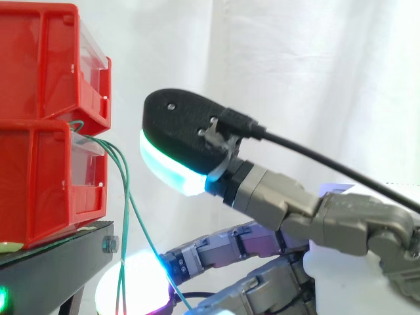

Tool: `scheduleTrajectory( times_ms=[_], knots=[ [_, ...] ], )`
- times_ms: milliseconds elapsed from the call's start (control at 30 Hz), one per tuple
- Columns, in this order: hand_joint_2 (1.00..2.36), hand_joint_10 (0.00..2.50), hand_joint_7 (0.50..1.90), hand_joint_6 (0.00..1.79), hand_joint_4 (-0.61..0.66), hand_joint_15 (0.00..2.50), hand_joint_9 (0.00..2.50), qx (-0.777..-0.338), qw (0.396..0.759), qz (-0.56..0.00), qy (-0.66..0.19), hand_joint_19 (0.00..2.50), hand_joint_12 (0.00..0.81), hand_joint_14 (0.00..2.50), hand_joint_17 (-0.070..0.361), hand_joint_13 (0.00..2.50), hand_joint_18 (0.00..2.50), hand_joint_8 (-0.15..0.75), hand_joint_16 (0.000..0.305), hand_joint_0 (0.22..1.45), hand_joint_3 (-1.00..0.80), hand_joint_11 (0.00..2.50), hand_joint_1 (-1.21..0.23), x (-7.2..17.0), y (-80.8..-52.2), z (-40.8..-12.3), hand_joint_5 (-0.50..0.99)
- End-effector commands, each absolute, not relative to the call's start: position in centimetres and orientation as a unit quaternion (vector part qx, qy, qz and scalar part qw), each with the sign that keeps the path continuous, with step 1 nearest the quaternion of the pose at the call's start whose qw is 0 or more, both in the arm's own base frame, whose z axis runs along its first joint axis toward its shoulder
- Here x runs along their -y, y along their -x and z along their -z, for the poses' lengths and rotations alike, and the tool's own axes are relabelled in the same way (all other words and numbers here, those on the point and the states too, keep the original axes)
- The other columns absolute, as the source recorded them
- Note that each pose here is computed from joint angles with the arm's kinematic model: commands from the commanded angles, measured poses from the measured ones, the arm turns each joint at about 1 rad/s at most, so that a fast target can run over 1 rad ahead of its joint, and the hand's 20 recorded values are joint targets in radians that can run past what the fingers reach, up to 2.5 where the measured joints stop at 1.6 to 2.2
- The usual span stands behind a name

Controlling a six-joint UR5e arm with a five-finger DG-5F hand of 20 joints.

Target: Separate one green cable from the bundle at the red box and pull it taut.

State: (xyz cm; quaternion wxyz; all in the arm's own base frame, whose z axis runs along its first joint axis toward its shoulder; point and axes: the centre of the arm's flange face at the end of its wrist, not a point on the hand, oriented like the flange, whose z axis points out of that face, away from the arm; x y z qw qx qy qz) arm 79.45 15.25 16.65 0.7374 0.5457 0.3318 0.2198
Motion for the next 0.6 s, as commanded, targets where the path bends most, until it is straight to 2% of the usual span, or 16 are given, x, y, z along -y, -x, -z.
scheduleTrajectory(
  times_ms=[0,367,500,567],
  knots=[
    [1.00,0.02,0.86,0.50,0.31,1.54,1.42,-0.315,0.731,-0.235,-0.558,1.03,0.416,0.00,0.146,1.48,1.09,0.351,0.065,0.44,-0.50,1.43,-0.43,-15.5,-79.6,-17.1,-0.14],
    [1.00,0.02,0.86,0.50,0.30,1.54,1.41,-0.318,0.725,-0.235,-0.565,1.05,0.397,0.00,0.142,1.47,1.07,0.339,0.063,0.45,-0.50,1.44,-0.46,-15.7,-80.0,-18.6,-0.14],
    [1.00,0.02,0.87,0.50,0.30,1.55,1.40,-0.304,0.716,-0.253,-0.576,1.07,0.390,0.00,0.136,1.46,1.05,0.329,0.060,0.47,-0.50,1.45,-0.55,-15.6,-79.8,-18.5,-0.15],
    [1.00,0.02,0.87,0.50,0.29,1.56,1.39,-0.295,0.711,-0.260,-0.583,1.09,0.377,0.00,0.127,1.44,1.03,0.313,0.057,0.50,-0.50,1.46,-0.67,-15.5,-79.7,-18.5,-0.15]
  ],
)
